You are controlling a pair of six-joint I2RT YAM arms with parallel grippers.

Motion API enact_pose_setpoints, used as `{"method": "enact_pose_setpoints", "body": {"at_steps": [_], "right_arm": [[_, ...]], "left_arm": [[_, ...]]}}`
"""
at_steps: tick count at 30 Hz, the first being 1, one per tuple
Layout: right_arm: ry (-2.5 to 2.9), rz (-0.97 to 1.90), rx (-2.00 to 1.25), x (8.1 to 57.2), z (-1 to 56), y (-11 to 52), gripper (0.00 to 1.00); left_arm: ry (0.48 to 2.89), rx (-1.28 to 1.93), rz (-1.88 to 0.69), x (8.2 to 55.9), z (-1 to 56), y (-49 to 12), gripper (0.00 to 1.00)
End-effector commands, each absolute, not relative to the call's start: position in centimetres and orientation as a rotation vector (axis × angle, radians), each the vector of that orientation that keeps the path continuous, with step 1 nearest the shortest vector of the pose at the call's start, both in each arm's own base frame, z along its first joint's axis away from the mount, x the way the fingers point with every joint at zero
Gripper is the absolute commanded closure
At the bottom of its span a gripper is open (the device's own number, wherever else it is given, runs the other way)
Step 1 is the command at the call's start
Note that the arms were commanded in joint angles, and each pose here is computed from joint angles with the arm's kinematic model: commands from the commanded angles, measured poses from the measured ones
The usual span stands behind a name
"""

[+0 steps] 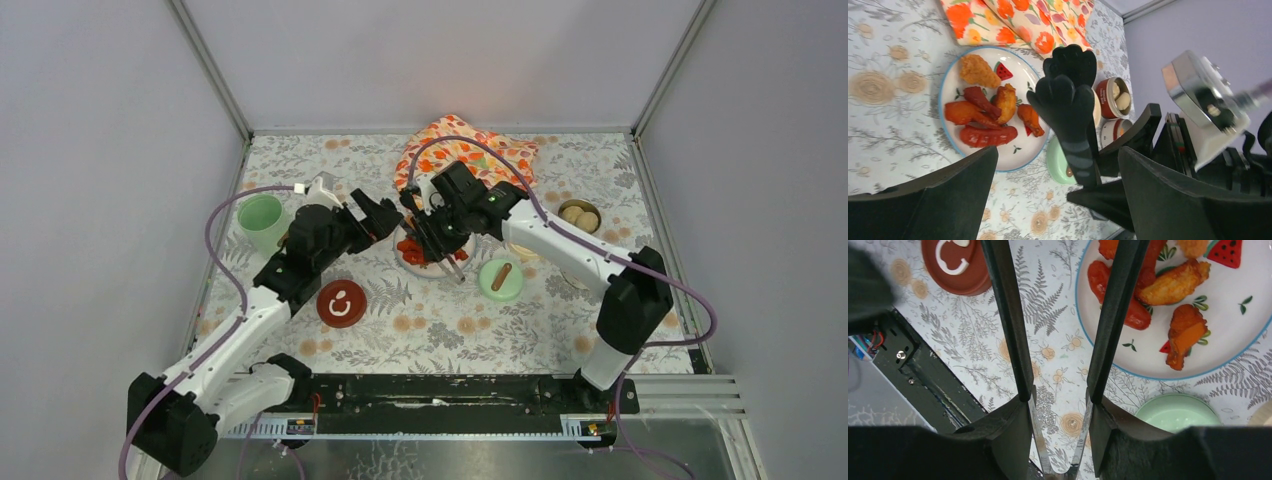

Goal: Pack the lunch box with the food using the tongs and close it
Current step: Adjust the clamp on the plate.

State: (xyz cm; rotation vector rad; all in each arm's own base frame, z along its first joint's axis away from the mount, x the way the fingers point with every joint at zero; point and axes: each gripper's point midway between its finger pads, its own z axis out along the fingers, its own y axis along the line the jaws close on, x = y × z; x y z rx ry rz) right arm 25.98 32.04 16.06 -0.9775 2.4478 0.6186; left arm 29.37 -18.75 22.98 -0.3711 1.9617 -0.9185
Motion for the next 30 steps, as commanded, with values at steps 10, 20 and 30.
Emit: {"method": "enact_pose_setpoints", "body": {"at_steps": [10,20,30], "right_arm": [[2.156,0.780,-0.978,25.1,21.7,34.3,0.52],[1.971,0.863,-0.928,24.8,25.1,34.6,0.52],[2.116,0.691,-0.918,26.1,22.9,33.1,0.53]], "left_arm": [[1.934,-0.527,-1.114,31.1,22.4,-21.0,0.02],[1.915,-0.612,-1.199,30.1,21.9,-21.0,0.02],[1.934,-0.564,-1.056,30.0,22.8,-19.4,0.01]]}}
